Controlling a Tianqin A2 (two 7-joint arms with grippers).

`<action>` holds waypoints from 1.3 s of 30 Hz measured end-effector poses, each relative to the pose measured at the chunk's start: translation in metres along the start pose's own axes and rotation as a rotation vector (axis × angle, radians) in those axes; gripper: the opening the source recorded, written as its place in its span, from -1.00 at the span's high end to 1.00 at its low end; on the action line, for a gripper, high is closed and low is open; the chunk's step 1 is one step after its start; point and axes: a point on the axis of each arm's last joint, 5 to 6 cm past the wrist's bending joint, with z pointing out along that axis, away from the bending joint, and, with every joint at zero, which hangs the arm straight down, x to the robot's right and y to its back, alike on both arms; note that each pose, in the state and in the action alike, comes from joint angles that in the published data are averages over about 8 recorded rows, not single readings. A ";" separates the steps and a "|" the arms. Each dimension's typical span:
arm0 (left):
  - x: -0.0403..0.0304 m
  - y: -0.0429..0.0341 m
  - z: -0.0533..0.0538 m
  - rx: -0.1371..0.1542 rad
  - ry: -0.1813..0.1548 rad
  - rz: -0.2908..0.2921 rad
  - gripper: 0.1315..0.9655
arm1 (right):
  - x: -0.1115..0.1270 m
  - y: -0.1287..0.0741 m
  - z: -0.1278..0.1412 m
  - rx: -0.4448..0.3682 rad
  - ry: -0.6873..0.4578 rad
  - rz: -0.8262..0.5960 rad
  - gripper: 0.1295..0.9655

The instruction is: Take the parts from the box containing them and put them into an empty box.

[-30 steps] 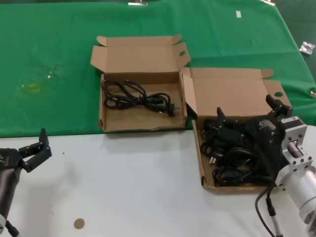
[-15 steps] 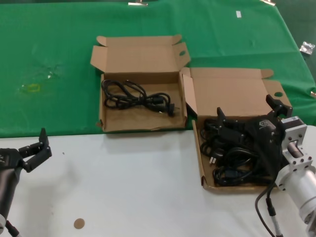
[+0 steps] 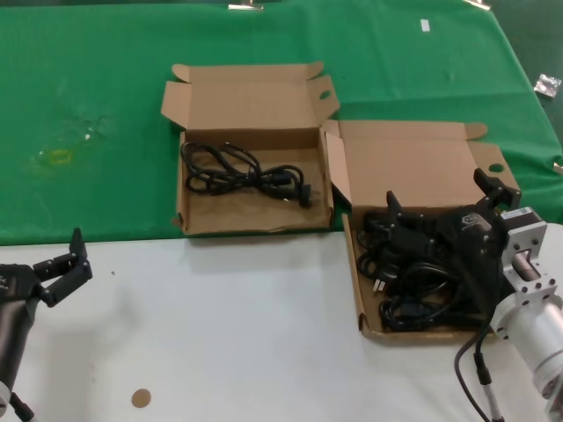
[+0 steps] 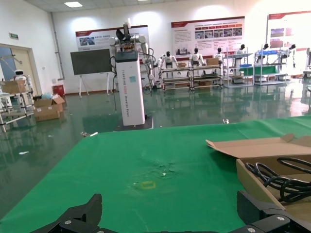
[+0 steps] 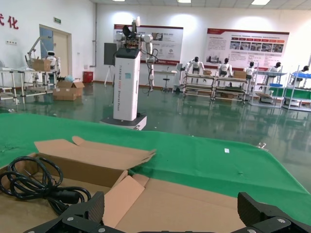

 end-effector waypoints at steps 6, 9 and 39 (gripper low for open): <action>0.0000 0.0000 0.000 0.000 0.000 0.000 -1.00 | 0.000 0.000 0.000 0.000 0.000 0.000 -1.00; 0.0000 0.0000 0.000 0.000 0.000 0.000 -1.00 | 0.000 0.000 0.000 0.000 0.000 0.000 -1.00; 0.0000 0.0000 0.000 0.000 0.000 0.000 -1.00 | 0.000 0.000 0.000 0.000 0.000 0.000 -1.00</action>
